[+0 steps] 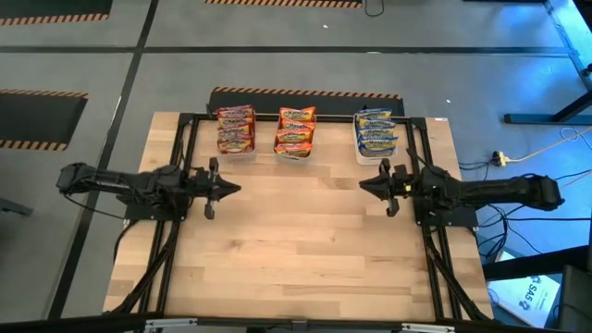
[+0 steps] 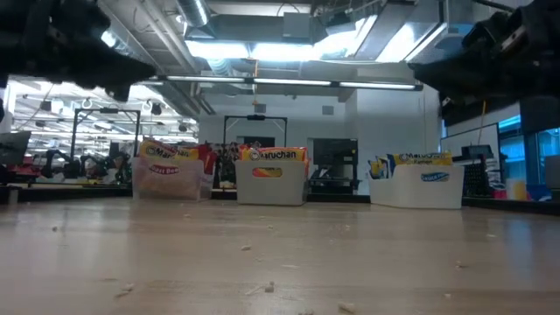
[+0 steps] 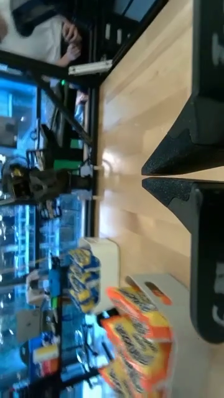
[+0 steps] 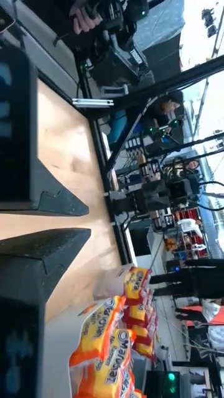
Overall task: Sort Maruchan noodles
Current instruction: Return to Home Position
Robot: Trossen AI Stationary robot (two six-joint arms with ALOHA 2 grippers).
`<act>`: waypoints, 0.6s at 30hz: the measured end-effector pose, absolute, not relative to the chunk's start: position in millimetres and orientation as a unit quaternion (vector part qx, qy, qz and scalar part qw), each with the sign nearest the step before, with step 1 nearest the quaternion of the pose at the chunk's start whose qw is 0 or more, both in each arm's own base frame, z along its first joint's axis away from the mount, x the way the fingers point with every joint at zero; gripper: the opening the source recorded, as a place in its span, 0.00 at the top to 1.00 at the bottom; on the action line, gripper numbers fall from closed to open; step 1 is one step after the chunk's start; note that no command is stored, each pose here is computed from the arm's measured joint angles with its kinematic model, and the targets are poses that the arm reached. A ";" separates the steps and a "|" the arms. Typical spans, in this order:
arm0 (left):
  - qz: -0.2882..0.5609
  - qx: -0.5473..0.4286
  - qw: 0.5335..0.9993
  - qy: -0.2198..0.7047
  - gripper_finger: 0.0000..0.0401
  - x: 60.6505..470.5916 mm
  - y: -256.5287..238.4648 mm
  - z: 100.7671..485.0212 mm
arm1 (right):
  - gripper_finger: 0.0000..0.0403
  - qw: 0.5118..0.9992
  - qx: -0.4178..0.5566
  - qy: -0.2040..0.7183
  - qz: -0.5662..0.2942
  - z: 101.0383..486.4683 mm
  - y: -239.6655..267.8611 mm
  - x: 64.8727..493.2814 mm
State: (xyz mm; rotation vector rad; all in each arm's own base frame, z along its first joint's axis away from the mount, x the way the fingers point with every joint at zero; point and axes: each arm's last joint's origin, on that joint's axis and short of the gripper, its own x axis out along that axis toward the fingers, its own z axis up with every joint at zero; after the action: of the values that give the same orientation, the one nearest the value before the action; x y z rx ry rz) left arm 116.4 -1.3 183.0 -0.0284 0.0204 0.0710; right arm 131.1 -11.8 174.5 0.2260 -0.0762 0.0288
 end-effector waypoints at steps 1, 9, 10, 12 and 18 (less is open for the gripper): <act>0.043 -0.021 0.999 0.008 0.97 114.5 -0.8 178.5 | 0.92 0.993 0.111 -0.036 0.014 174.5 -11.5 129.8; 0.040 -0.020 0.998 -0.036 0.97 101.6 -0.4 173.5 | 0.92 0.990 0.135 -0.027 0.014 174.2 -10.2 119.3; 0.040 -0.020 0.998 -0.041 0.97 100.3 -0.3 174.2 | 0.92 0.990 0.136 -0.023 0.013 173.4 -10.1 118.1; 0.040 -0.019 0.998 -0.040 0.97 98.1 -0.2 173.5 | 0.92 0.991 0.133 -0.008 0.007 170.3 -10.0 115.5; 0.060 -0.023 0.998 -0.022 0.97 97.0 0.9 169.5 | 0.92 0.989 0.140 0.035 -0.036 160.4 -11.1 107.4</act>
State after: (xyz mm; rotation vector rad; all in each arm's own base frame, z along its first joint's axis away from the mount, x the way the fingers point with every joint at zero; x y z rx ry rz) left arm 97.0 0.9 169.5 -0.0463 -0.0444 0.1195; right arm 107.4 -11.1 160.4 0.2804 0.0712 -0.0714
